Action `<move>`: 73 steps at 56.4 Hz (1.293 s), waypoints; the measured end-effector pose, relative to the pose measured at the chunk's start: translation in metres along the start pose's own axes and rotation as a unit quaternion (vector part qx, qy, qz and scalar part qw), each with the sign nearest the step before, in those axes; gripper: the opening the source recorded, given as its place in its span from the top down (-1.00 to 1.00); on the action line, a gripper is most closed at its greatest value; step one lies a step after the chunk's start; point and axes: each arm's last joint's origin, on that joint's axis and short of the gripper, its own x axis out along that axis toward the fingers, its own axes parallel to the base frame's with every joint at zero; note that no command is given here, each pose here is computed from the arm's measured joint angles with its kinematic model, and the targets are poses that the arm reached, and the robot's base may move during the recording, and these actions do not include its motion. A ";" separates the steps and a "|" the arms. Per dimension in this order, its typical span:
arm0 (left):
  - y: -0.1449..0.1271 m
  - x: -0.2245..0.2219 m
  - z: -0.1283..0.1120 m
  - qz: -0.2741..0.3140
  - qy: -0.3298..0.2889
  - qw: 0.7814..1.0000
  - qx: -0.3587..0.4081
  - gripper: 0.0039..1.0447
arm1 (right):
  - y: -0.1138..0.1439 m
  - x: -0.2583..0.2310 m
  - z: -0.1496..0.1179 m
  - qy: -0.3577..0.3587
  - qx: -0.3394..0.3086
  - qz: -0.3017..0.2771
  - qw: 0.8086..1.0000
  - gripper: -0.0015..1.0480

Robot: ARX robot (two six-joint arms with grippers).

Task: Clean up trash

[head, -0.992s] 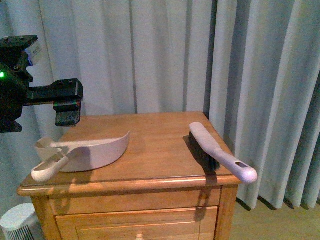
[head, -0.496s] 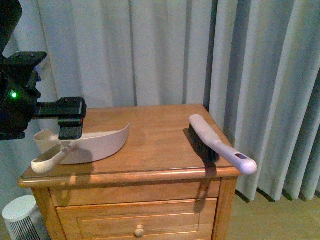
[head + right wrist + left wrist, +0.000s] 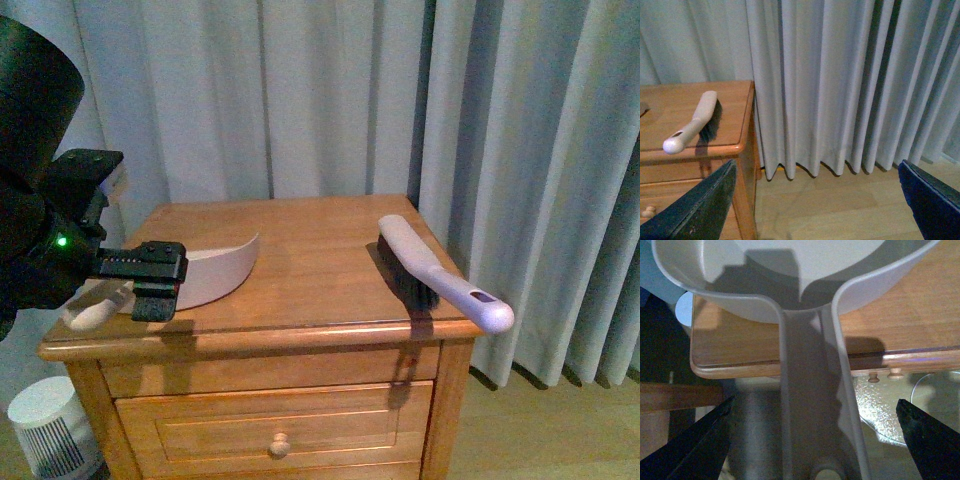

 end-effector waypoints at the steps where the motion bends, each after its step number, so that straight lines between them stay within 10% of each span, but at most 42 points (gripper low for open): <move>1: -0.001 0.001 0.000 0.000 0.001 1.000 0.002 -0.86 | 0.000 0.000 0.000 0.000 0.000 0.000 1.000 -0.86; 19: -0.003 0.003 0.003 0.011 -0.001 1.000 0.025 -0.79 | 0.000 0.000 0.000 0.000 0.000 0.000 1.000 -0.86; 42: -0.006 0.002 0.006 0.010 -0.005 0.999 0.038 0.43 | 0.000 0.000 0.000 0.000 0.000 0.000 1.000 -0.86; 73: -0.006 -0.008 0.010 -0.020 -0.041 0.999 0.014 0.45 | 0.000 0.000 0.000 0.000 0.000 0.000 1.000 -0.86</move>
